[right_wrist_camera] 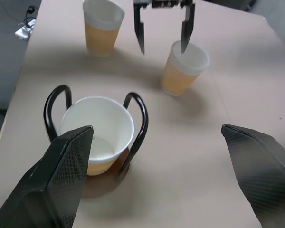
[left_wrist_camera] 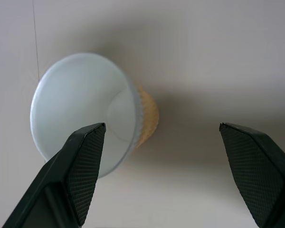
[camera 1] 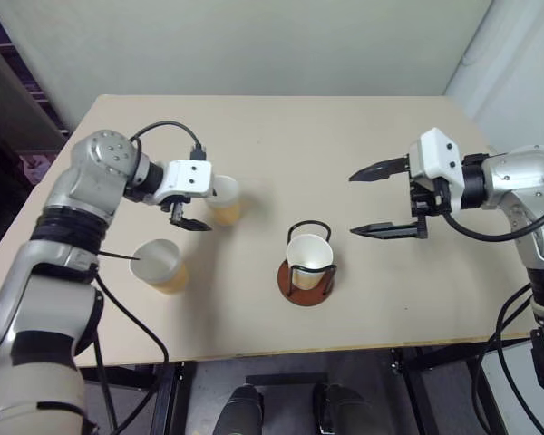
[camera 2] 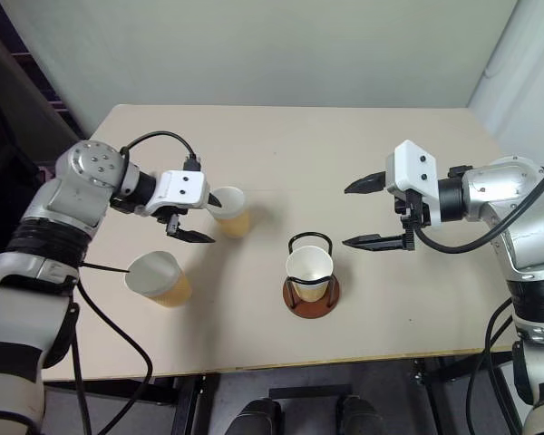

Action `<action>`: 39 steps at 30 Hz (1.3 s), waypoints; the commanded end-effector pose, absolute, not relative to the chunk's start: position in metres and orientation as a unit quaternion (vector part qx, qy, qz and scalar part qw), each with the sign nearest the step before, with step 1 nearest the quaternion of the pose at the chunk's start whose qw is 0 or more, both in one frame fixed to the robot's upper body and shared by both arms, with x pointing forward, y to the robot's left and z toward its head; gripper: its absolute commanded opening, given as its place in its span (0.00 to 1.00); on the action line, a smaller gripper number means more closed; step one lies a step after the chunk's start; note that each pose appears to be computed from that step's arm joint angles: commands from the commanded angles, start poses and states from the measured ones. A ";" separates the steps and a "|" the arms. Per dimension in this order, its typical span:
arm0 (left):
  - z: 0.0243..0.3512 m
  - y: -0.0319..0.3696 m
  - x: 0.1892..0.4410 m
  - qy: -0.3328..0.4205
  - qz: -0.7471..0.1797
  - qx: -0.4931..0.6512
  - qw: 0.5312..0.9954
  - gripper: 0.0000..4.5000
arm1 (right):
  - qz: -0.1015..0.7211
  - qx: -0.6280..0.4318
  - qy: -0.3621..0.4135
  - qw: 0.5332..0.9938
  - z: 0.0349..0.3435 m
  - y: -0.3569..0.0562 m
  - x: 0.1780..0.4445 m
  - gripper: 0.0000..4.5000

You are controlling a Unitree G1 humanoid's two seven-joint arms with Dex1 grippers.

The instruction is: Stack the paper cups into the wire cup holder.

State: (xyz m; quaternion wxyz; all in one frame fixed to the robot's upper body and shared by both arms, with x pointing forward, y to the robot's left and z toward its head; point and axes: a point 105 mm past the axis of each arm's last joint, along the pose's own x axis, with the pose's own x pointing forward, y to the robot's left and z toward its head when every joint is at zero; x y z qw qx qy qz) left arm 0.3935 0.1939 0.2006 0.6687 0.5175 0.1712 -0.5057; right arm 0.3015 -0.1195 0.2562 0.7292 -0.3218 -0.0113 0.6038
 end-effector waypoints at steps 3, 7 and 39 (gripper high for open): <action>0.216 0.184 0.399 0.137 -0.506 0.525 0.671 0.58 | 0.587 -0.329 -0.034 0.739 0.271 -0.125 0.293 1.00; 0.215 0.183 0.396 0.138 -0.519 0.523 0.661 0.27 | 0.580 -0.329 -0.030 0.745 0.269 -0.127 0.293 1.00; 0.271 0.068 0.273 -0.061 -0.746 0.481 0.457 0.01 | 0.533 -0.320 -0.002 0.783 0.284 -0.184 0.277 1.00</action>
